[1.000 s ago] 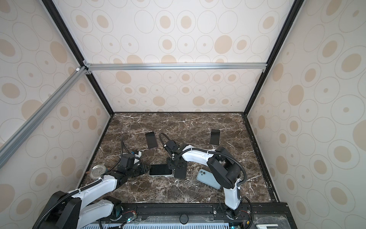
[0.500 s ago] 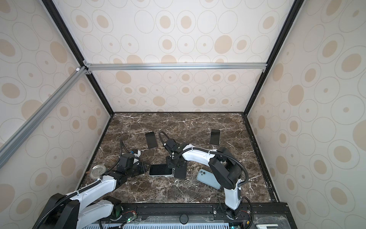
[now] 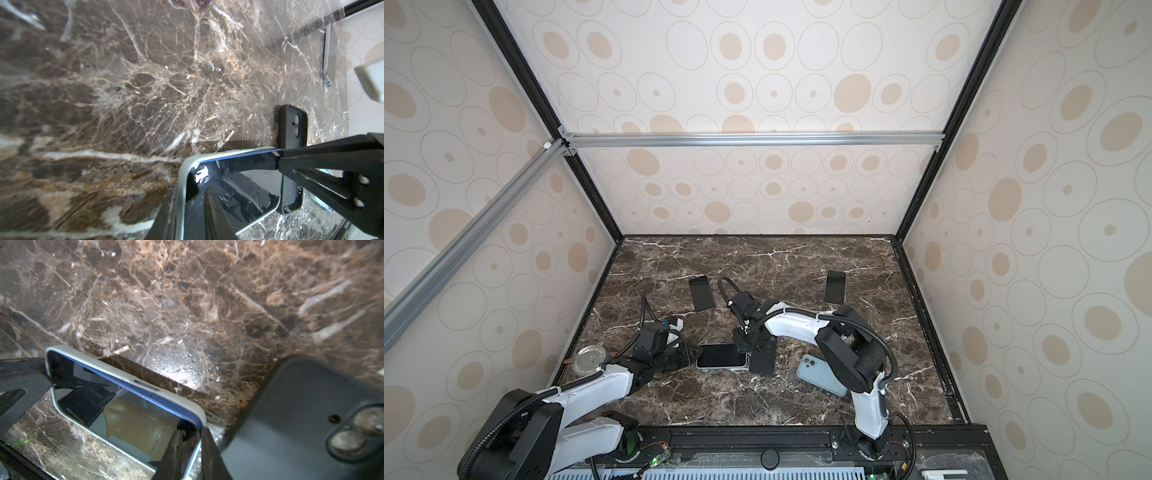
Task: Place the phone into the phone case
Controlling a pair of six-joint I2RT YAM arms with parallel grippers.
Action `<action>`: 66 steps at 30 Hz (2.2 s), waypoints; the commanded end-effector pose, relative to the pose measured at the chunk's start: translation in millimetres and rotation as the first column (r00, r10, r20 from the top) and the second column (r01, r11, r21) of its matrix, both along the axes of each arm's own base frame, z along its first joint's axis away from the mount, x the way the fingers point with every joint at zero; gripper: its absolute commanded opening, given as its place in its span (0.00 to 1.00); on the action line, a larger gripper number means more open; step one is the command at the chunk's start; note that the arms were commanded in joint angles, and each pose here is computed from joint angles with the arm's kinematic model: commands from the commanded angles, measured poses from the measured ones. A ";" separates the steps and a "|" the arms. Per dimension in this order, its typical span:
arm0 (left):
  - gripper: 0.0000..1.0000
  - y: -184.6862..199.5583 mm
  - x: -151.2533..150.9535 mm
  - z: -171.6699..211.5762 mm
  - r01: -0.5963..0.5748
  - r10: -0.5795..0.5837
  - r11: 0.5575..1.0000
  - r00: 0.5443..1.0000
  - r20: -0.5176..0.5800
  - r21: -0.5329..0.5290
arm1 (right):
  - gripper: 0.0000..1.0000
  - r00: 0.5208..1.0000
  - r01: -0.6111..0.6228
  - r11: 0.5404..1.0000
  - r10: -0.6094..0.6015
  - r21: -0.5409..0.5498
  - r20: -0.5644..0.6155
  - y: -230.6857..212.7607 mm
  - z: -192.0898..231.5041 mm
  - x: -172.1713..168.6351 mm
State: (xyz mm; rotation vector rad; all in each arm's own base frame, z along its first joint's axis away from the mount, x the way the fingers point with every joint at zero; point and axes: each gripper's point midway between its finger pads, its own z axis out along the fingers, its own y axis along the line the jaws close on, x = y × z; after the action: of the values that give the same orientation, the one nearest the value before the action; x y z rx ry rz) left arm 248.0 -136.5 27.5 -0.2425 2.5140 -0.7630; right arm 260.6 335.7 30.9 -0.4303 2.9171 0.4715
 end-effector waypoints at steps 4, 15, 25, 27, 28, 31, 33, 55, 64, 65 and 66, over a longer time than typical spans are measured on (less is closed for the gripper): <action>0.22 0.1 2.1 1.5 0.001 -0.001 1.000 1.000 0.013 -0.004 | 0.17 0.997 0.000 0.993 -0.009 -0.120 -0.073 -18.1 -37.8 -8.8; 0.20 3.0 1.2 0.1 -0.011 0.011 1.000 1.000 0.013 0.008 | 0.17 0.991 -0.095 0.942 0.058 -0.320 -0.123 -35.7 -70.0 -37.2; 0.20 1.7 1.0 -2.9 -0.004 0.004 1.000 1.000 0.002 0.005 | 0.17 0.990 -0.131 0.913 0.097 -0.387 -0.104 -38.7 -69.0 -45.4; 0.20 0.6 1.5 -1.9 0.001 -0.001 1.000 1.000 0.004 0.004 | 0.17 0.990 -0.135 0.906 0.106 -0.402 -0.094 -39.5 -66.3 -45.0; 0.20 0.9 1.5 -2.2 0.000 0.000 1.000 1.000 0.004 0.004 | 0.17 0.990 -0.138 0.903 0.110 -0.407 -0.090 -39.8 -65.5 -44.7; 0.20 0.7 1.6 -1.1 0.001 -0.001 1.000 1.000 0.008 0.003 | 0.17 0.990 -0.139 0.899 0.112 -0.414 -0.088 -39.6 -65.0 -43.5; 0.20 0.8 1.1 -0.4 0.001 -0.001 1.000 1.000 0.011 0.002 | 0.17 0.989 -0.141 0.897 0.115 -0.419 -0.089 -39.4 -65.4 -43.2; 0.19 0.1 0.2 -2.6 0.002 -0.002 1.000 1.000 0.007 -0.004 | 0.17 0.984 -0.175 0.870 0.132 -0.462 -0.123 -41.8 -82.3 -49.5; 0.19 3.1 -2.1 -2.7 -0.004 0.004 1.000 1.000 0.008 0.006 | 0.17 0.975 -0.200 0.847 0.123 -0.492 -0.185 -55.1 -106.7 -62.9; 0.19 3.2 -1.8 -2.0 -0.005 0.005 1.000 1.000 0.012 0.007 | 0.17 0.973 -0.205 0.847 0.123 -0.491 -0.193 -55.4 -108.4 -64.4; 0.19 3.1 -1.5 -1.6 -0.005 0.005 1.000 1.000 0.013 0.007 | 0.17 0.973 -0.207 0.847 0.124 -0.491 -0.196 -55.3 -108.9 -65.2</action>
State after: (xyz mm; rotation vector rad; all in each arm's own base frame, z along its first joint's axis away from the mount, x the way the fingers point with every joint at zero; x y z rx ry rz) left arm 243.4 -135.3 22.2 -0.2450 2.5258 -0.7616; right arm 253.2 336.1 18.8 -0.6290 2.8779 0.0194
